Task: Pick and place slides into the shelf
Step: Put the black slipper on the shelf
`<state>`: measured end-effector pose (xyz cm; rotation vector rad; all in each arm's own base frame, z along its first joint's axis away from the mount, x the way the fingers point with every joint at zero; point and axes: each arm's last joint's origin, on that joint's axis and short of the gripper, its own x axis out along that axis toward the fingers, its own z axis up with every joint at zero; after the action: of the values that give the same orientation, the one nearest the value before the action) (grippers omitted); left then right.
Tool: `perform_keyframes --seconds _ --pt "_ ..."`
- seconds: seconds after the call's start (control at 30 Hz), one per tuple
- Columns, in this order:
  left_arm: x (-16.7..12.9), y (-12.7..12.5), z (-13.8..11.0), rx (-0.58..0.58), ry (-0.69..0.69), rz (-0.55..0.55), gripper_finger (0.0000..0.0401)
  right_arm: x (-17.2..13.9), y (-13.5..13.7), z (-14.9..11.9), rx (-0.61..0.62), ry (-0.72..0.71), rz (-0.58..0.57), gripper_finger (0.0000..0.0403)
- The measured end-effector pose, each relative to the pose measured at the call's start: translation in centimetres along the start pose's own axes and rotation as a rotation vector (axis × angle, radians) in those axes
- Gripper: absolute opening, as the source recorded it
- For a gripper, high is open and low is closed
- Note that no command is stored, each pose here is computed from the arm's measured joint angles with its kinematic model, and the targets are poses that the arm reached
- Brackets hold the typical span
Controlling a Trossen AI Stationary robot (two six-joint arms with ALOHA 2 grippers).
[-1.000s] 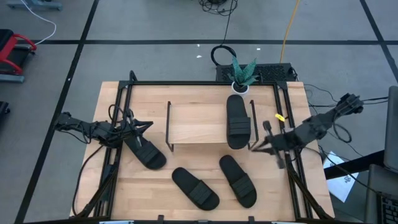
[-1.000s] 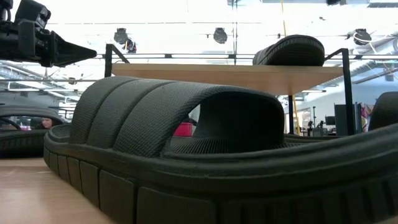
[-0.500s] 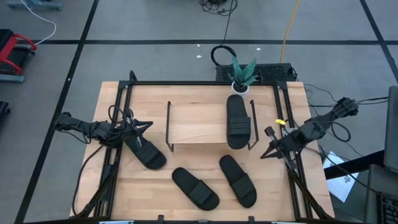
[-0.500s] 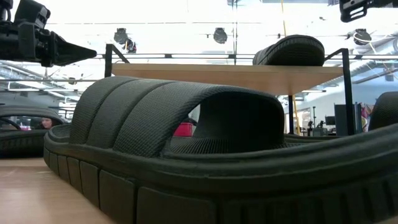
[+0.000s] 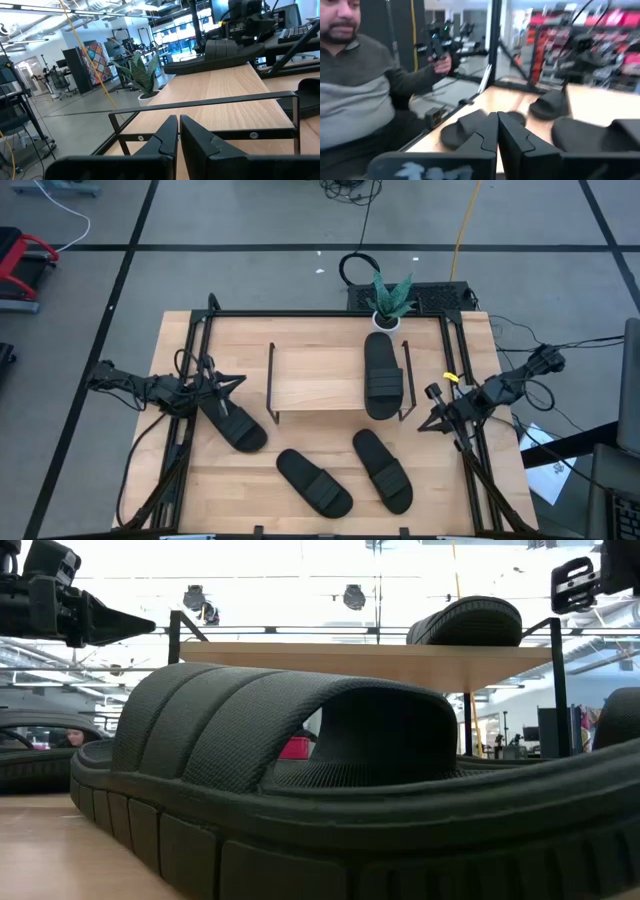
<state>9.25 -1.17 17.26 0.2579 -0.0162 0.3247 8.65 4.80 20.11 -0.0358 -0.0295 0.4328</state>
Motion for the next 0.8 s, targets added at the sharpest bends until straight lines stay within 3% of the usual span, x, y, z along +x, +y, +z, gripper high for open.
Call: perform_keyframes --seconds 0.4,0.57,0.8 --pt "0.0 0.0 0.1 -0.097 0.004 -0.001 0.0026 0.2 0.1 -1.3 -0.057 -0.061 -0.005 0.0000" --pt "-0.8 1.3 2.1 -0.178 0.120 -0.002 0.0026 0.2 0.1 -1.2 -0.041 -0.070 -0.005 0.0000" --pt "-1.3 2.1 3.8 -0.265 0.090 -0.030 0.0026 0.2 0.1 -1.2 -0.041 -0.061 -0.004 0.0000"
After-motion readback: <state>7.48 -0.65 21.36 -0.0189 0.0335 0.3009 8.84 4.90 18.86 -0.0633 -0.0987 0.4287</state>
